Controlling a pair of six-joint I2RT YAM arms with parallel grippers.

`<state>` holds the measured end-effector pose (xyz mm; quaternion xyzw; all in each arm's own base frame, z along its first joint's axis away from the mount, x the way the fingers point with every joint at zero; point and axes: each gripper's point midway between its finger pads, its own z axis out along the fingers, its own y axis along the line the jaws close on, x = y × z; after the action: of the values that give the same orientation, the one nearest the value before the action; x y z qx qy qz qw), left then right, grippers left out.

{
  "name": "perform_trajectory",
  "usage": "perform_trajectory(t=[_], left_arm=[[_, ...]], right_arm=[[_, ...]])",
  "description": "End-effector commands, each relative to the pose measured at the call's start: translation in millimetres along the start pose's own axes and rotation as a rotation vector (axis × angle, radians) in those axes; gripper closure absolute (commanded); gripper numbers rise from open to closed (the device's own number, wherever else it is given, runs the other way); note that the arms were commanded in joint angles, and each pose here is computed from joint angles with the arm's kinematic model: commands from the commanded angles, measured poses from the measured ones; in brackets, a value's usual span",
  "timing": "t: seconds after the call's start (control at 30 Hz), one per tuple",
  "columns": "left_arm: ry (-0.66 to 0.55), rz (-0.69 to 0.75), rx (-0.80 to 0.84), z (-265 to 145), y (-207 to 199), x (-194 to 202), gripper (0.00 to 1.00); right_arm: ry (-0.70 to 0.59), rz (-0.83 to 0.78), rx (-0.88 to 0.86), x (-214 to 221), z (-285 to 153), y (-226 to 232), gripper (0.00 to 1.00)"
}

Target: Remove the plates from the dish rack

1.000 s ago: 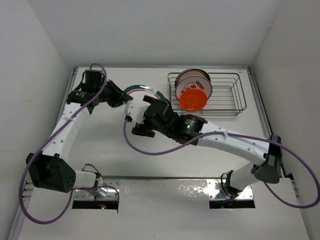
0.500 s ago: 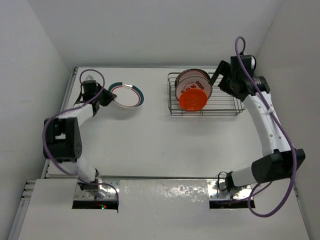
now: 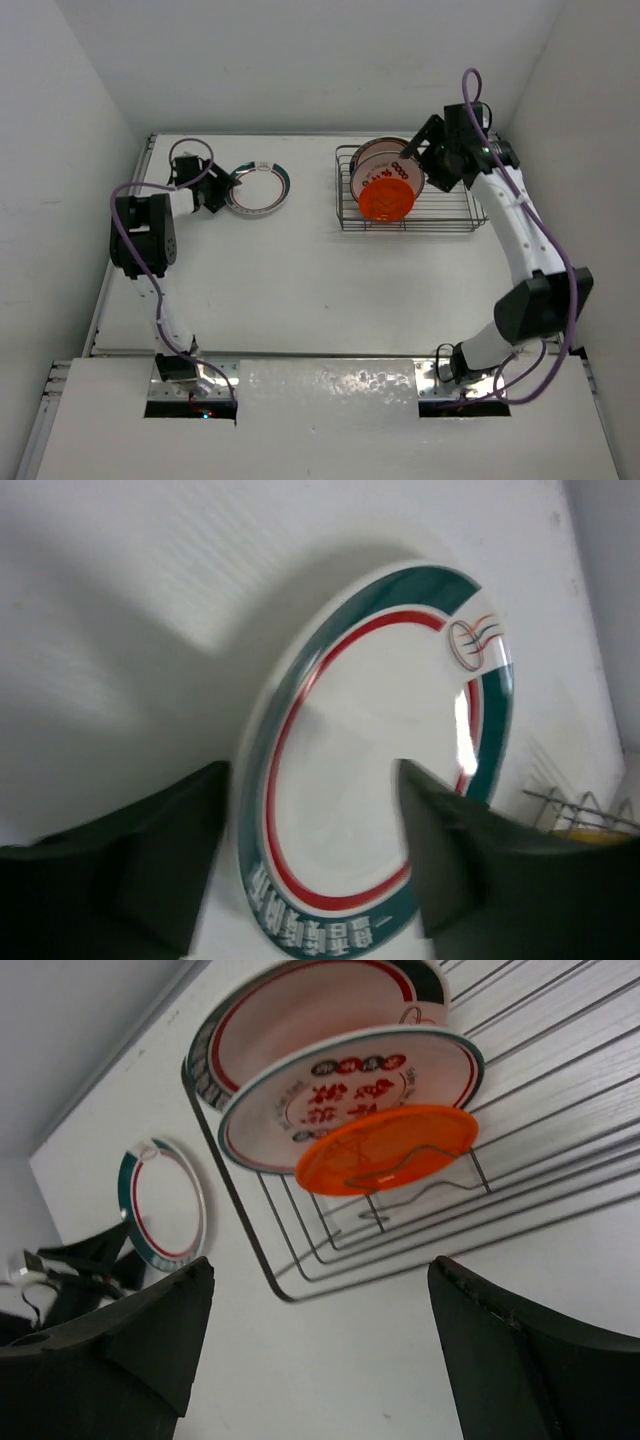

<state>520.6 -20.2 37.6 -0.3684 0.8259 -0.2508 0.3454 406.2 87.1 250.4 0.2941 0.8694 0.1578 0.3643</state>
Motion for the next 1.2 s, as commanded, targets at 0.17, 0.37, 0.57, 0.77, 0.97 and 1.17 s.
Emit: perform_trajectory(t=[0.17,0.37,0.57,0.77,0.97,1.17], left_arm=[[0.178,-0.04,-0.311,-12,51,28,0.0],[0.049,0.031,-0.531,-97,59,0,0.0],[0.012,0.125,-0.379,-153,17,-1,0.0],[0.066,0.212,-0.244,-185,-16,28,0.0],[0.077,0.267,-0.25,-202,-12,39,0.0],[0.086,0.266,-0.227,-209,-19,40,0.0]], right_arm=[[-0.12,0.313,0.083,-43,60,25,0.31],[-0.128,0.461,0.071,-41,89,28,0.43],[-0.142,0.483,0.082,-35,114,30,0.48],[-0.16,0.527,0.108,-28,130,22,0.63],[-0.15,0.604,0.095,-19,141,19,0.65],[-0.15,0.665,0.084,-12,143,19,0.74]])
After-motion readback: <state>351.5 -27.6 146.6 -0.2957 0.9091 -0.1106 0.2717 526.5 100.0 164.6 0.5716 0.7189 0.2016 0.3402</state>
